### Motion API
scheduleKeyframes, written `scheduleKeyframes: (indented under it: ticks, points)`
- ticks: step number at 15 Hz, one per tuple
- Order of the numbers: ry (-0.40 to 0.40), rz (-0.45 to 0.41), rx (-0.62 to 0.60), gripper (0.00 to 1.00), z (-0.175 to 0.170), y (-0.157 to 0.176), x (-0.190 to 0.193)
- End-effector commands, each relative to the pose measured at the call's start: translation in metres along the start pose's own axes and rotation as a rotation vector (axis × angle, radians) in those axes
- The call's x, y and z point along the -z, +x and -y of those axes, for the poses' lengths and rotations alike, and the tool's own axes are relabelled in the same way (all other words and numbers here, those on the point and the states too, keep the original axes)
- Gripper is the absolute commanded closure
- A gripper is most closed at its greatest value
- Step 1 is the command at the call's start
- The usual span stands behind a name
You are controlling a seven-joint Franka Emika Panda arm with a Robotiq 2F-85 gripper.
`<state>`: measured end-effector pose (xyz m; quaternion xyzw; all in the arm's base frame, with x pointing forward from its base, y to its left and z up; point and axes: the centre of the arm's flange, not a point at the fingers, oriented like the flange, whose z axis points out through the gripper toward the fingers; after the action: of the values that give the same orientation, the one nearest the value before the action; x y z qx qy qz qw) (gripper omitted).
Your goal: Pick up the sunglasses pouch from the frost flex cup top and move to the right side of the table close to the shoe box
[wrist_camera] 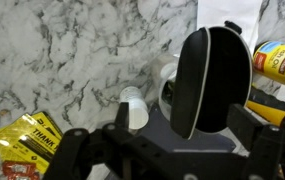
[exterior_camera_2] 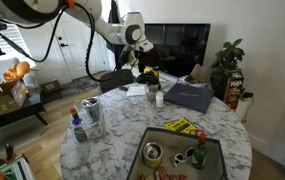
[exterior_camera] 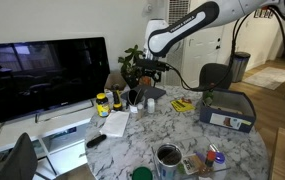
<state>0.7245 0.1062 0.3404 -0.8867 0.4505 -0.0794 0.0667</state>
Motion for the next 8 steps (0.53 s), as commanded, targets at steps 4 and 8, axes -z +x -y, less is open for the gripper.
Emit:
scheduleKeyframes:
  ticks: [4, 8]
  points:
    - [-0.047, 0.063, 0.033, 0.03, 0.041, -0.002, -0.048]
    - [-0.066, 0.072, 0.026, 0.39, 0.047, 0.0, -0.065]
